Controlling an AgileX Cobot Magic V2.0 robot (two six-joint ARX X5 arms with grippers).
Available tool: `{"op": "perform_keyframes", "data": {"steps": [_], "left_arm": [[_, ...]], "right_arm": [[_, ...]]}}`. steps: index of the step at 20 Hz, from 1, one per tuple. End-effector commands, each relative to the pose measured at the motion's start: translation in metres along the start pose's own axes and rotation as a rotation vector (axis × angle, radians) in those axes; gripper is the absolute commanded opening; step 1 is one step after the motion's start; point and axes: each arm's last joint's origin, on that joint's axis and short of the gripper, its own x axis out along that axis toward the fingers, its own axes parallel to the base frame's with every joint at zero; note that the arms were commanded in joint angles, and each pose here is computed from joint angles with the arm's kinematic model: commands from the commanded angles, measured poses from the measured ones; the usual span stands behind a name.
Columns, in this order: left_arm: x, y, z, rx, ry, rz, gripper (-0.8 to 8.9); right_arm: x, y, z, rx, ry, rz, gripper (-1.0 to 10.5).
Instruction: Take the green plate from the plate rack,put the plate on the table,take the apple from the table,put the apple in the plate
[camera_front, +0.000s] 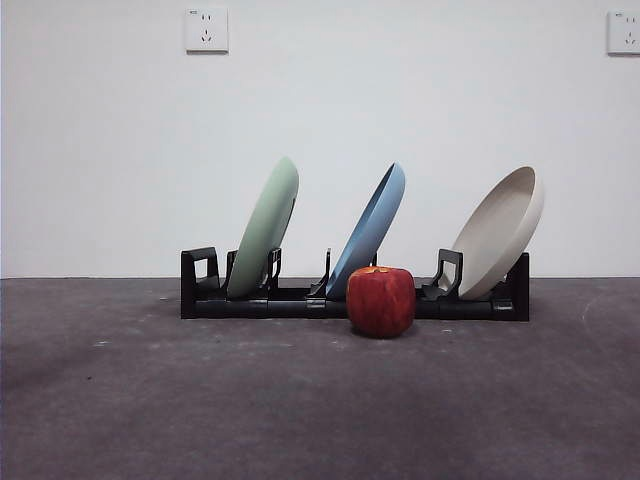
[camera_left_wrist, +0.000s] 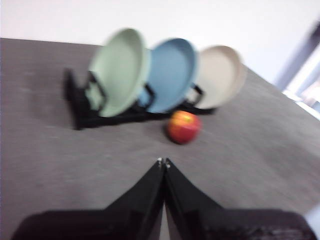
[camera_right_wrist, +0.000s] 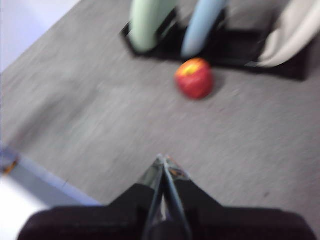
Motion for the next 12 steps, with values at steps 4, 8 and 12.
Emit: {"op": "perform_keyframes", "data": {"steps": [4, 8, 12], "left_arm": [[-0.0005, -0.0069, 0.0109, 0.039, 0.106, -0.147, -0.08], [-0.0032, -0.0110, 0.0129, 0.055, 0.170, -0.167, -0.08], [-0.0031, -0.0112, 0.0126, 0.056, 0.173, -0.168, 0.24]], "right_arm": [[-0.0077, 0.0084, 0.0077, -0.071, 0.106, 0.101, -0.1], [-0.0084, 0.0108, 0.0052, -0.088, 0.151, 0.120, -0.1], [-0.0082, 0.0107, 0.0055, -0.085, 0.149, 0.119, 0.5]]}}
